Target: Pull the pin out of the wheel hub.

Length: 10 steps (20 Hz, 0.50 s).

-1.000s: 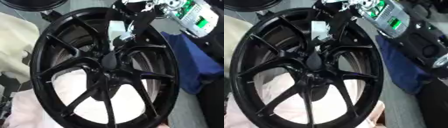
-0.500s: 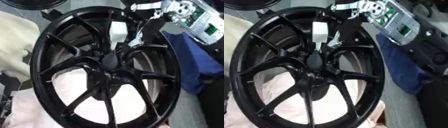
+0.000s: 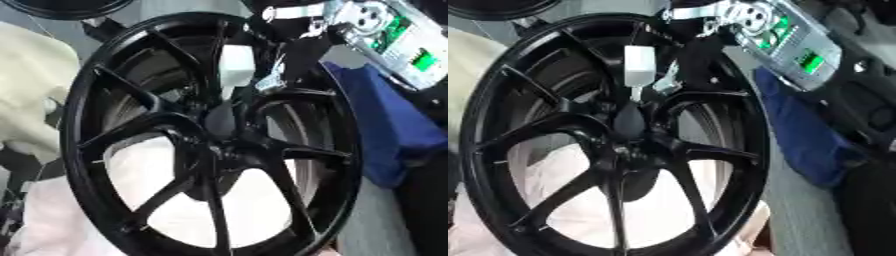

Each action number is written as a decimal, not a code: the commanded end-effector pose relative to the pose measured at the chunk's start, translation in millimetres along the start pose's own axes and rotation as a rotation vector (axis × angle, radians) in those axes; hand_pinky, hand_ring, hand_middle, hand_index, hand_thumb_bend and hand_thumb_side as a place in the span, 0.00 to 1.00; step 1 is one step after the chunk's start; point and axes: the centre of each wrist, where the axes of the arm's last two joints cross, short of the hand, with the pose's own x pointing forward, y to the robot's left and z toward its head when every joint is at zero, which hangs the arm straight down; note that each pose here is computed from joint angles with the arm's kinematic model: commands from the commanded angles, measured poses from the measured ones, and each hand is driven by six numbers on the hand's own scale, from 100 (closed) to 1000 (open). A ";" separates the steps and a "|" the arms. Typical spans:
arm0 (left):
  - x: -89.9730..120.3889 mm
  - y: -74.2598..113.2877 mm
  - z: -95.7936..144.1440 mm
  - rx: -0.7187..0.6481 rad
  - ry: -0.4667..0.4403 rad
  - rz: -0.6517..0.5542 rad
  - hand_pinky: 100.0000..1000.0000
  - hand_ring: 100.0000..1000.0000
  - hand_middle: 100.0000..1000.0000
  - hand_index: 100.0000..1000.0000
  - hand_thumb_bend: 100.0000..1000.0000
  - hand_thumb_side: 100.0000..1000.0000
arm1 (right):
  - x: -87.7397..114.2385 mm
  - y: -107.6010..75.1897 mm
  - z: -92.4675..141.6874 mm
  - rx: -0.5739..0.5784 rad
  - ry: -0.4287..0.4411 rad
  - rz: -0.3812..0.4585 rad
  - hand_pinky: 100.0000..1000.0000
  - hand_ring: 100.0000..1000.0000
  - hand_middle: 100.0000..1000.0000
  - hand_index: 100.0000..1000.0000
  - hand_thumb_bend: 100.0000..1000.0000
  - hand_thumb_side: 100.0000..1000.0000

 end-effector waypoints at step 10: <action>6.0 -0.7 -5.0 0.000 -0.024 -0.007 0.85 0.57 0.54 0.70 0.15 0.64 | 6.4 -9.8 9.6 -0.070 0.006 0.000 0.71 0.73 0.59 0.64 0.46 0.14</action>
